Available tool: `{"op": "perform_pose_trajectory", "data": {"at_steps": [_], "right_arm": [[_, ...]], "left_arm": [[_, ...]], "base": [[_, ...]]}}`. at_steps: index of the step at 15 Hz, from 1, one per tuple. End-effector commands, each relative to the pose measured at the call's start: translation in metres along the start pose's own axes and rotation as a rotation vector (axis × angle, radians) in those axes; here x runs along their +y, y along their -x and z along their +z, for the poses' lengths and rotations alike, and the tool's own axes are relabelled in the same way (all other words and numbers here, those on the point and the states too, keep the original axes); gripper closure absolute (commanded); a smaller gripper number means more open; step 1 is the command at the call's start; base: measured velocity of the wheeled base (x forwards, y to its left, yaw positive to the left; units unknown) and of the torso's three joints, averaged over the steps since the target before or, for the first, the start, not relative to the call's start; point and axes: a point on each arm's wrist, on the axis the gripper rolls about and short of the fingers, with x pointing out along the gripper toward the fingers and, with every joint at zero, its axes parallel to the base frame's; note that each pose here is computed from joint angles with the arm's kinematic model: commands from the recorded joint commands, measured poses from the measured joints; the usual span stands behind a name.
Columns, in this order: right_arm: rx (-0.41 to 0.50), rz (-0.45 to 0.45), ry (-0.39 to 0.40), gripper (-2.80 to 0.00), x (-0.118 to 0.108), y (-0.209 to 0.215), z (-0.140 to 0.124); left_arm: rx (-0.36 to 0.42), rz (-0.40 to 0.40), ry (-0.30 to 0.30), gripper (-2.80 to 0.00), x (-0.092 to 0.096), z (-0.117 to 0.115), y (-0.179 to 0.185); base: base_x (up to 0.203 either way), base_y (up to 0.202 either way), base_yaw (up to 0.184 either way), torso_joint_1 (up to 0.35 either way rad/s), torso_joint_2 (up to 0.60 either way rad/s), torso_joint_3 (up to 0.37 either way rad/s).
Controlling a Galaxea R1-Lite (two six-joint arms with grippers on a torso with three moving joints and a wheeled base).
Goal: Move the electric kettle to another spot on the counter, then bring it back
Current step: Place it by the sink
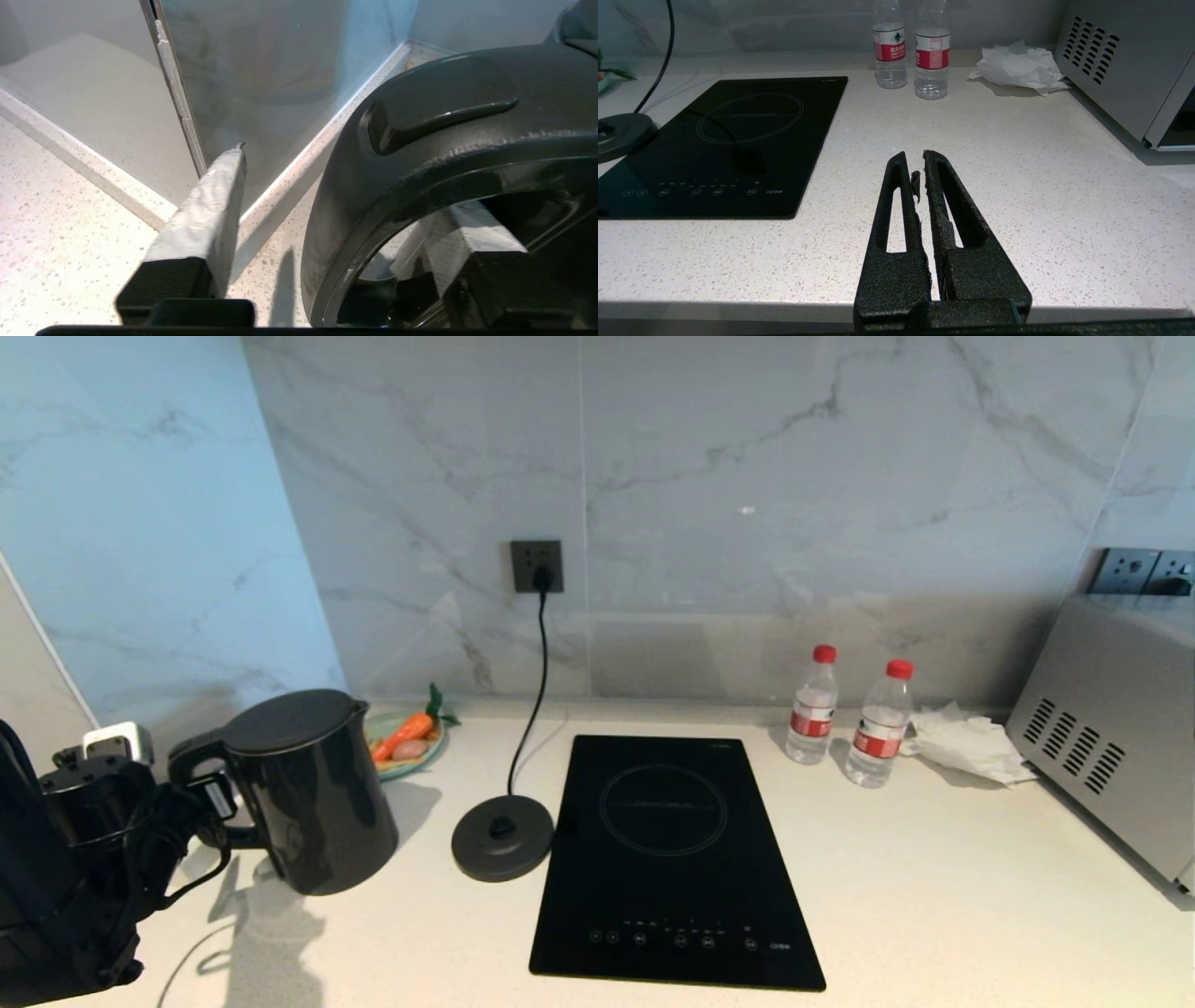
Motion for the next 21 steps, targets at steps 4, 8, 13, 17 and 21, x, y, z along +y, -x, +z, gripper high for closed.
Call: {"op": "perform_pose_trajectory", "data": {"at_steps": [4,8,13,17,21], "right_arm": [[0.001,0.0,0.0,0.0,0.0,0.0,0.0],[0.0,-0.001,0.0,0.0,0.0,0.0,0.0],[0.001,-0.001,0.0,0.0,0.0,0.0,0.0],[0.001,0.001,0.0,0.0,0.0,0.0,0.0],[0.0,0.0,0.0,0.0,0.0,0.0,0.0]], "left_arm": [[0.08,-0.025,-0.003,-2.8,0.014,-0.014,0.013],[0.083,-0.019,0.016,-2.8,0.039,-0.012,0.011],[0.091,-0.033,0.021,-2.8,0.044,-0.01,0.018],[0.083,-0.068,0.03,-2.8,0.051,-0.003,0.029],[0.069,-0.084,0.031,-2.8,0.052,0.004,0.039]], "base": [[0.0,0.0,0.0,0.0,0.0,0.0],[0.0,0.0,0.0,0.0,0.0,0.0],[0.0,0.0,0.0,0.0,0.0,0.0],[0.0,0.0,0.0,0.0,0.0,0.0],[0.0,0.0,0.0,0.0,0.0,0.0]]}}
